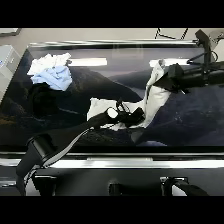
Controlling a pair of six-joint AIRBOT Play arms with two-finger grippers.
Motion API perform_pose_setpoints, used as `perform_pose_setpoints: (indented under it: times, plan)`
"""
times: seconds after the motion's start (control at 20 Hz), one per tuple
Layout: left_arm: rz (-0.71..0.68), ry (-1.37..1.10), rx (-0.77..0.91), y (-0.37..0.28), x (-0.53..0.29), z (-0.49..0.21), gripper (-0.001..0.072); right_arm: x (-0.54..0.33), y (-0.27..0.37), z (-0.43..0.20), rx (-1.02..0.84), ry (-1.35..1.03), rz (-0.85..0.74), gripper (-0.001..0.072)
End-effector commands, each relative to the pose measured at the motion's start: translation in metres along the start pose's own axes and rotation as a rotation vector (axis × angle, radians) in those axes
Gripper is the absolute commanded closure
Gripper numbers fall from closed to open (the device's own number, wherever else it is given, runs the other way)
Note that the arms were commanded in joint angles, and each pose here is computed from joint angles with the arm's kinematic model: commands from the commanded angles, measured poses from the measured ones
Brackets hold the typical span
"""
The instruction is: Fold the clothes and pants, and hang the long-sleeved shirts on hangers.
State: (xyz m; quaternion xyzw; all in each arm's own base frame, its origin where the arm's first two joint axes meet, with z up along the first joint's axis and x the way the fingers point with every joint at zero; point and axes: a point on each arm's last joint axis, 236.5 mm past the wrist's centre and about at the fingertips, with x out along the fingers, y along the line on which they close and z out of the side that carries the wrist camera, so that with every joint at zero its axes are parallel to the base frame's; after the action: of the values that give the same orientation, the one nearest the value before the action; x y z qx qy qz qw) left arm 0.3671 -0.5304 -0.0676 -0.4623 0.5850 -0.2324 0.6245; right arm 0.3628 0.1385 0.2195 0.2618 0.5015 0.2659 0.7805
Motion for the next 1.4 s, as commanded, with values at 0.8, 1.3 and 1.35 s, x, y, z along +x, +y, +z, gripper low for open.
perform_pose_setpoints:
  times: [0.8,1.3,1.35]
  plan:
    - [0.377,-0.647,0.767,-0.103,-0.501,0.157,0.0682,0.348,0.043,-0.075,0.368,0.373,0.401,0.0047]
    - [0.408,-0.615,0.779,-0.098,-0.505,0.143,0.0681,0.118,-0.256,-0.044,0.417,0.403,-0.346,0.0049]
    - [0.407,-0.614,0.779,-0.098,-0.505,0.143,0.0681,0.127,-0.261,-0.053,0.448,0.398,-0.315,0.005]
